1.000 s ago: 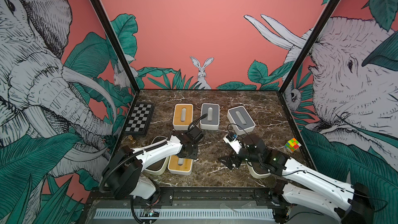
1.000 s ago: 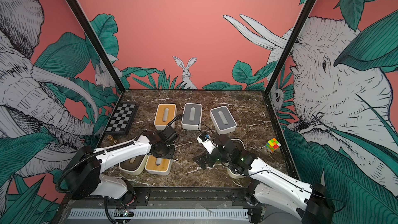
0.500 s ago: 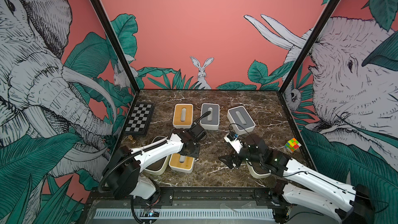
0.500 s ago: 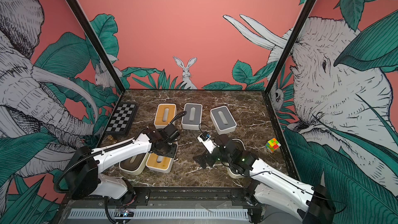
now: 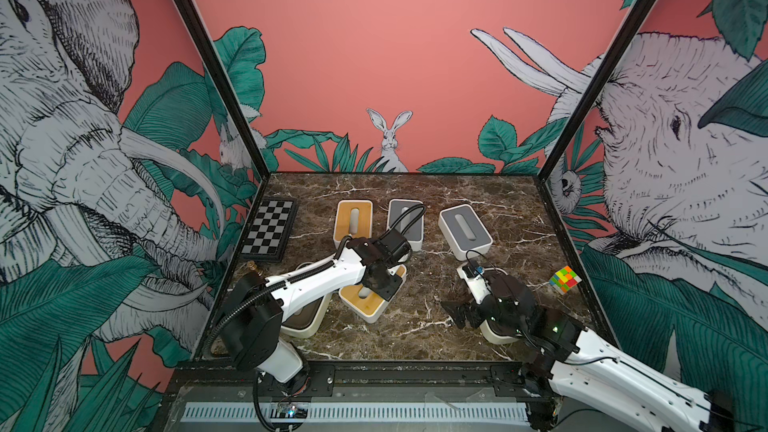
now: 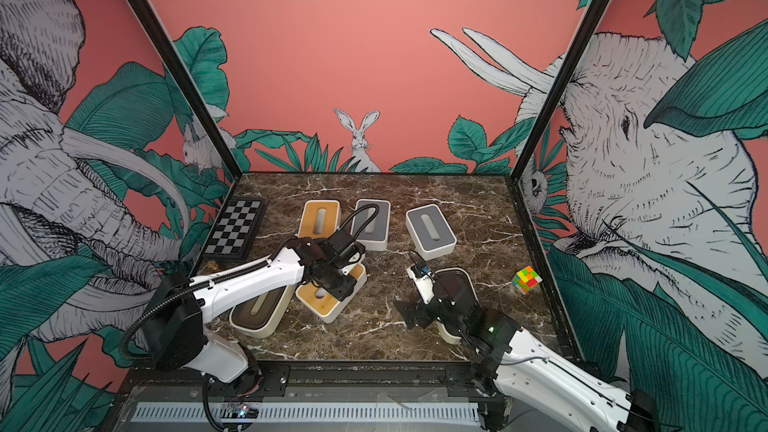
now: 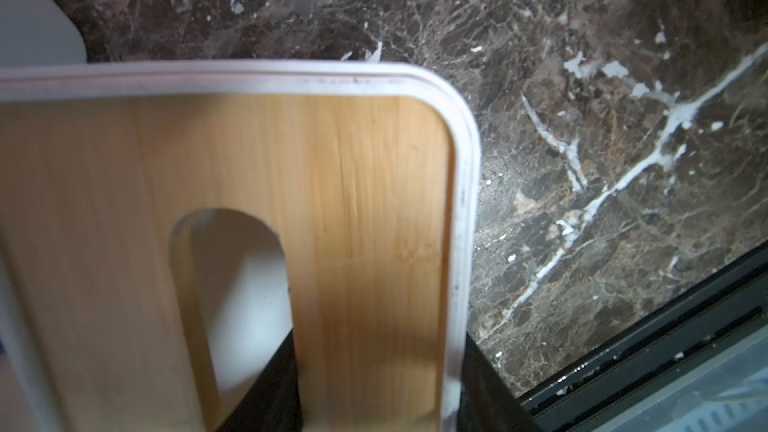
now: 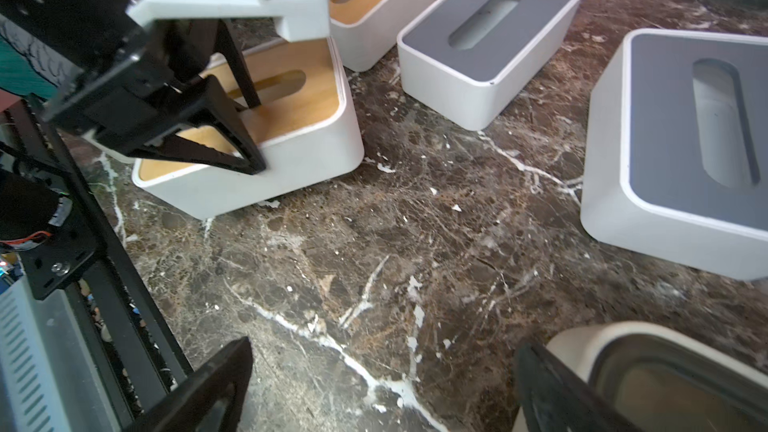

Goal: Stack the tissue boxes
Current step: Pick up the tissue box from the center of the board, then place the tissue box at the center of the board.

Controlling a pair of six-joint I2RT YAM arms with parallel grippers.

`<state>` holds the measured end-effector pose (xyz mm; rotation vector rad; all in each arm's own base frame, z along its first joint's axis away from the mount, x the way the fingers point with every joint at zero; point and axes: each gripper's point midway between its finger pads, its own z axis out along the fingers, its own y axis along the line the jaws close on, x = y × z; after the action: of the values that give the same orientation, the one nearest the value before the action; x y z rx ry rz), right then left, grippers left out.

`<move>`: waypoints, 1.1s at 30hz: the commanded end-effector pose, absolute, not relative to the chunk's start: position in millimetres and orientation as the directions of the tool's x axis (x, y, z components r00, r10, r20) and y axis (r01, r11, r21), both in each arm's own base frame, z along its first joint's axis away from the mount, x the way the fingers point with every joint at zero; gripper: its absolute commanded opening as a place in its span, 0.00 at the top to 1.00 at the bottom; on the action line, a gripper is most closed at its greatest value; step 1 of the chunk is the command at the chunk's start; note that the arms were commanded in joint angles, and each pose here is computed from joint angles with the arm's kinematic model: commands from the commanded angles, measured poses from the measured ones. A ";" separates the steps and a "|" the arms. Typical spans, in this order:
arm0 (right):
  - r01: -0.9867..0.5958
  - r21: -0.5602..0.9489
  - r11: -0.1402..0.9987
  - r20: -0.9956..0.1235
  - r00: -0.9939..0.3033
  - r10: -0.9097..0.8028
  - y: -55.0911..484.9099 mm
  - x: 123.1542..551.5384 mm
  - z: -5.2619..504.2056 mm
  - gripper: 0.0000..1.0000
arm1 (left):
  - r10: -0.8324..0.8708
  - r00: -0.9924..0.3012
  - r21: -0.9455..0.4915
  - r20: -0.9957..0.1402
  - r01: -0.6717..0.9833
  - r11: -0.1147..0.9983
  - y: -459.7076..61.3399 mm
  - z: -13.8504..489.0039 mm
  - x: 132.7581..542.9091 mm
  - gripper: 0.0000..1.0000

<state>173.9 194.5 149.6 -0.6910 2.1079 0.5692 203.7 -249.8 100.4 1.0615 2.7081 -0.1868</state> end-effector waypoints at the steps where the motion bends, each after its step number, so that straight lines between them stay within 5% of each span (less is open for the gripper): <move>1: -0.572 0.178 0.800 -0.832 -0.522 -0.187 180.5 180.0 154.2 0.02 | 0.768 -0.567 0.018 -0.297 0.801 0.599 -259.2 121.9 207.4 0.55; 8: -0.534 0.256 0.805 -0.834 -0.543 -0.095 171.5 172.6 153.4 0.02 | 0.899 -0.252 0.087 -0.359 0.950 0.301 -278.9 129.8 197.9 0.54; 16: -0.492 0.262 0.831 -0.814 -0.574 -0.083 158.1 167.9 145.2 0.02 | 0.936 -0.042 0.093 -0.350 0.992 0.080 -293.6 129.2 181.3 0.54; 33: -0.484 0.312 0.818 -0.803 -0.594 -0.045 155.7 160.5 143.2 0.02 | 0.950 0.036 0.073 -0.310 0.997 -0.014 -329.4 114.2 145.5 0.55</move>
<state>159.7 155.3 143.4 -0.4066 2.1426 0.6333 145.8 -319.3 101.8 2.0648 2.0493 -0.2423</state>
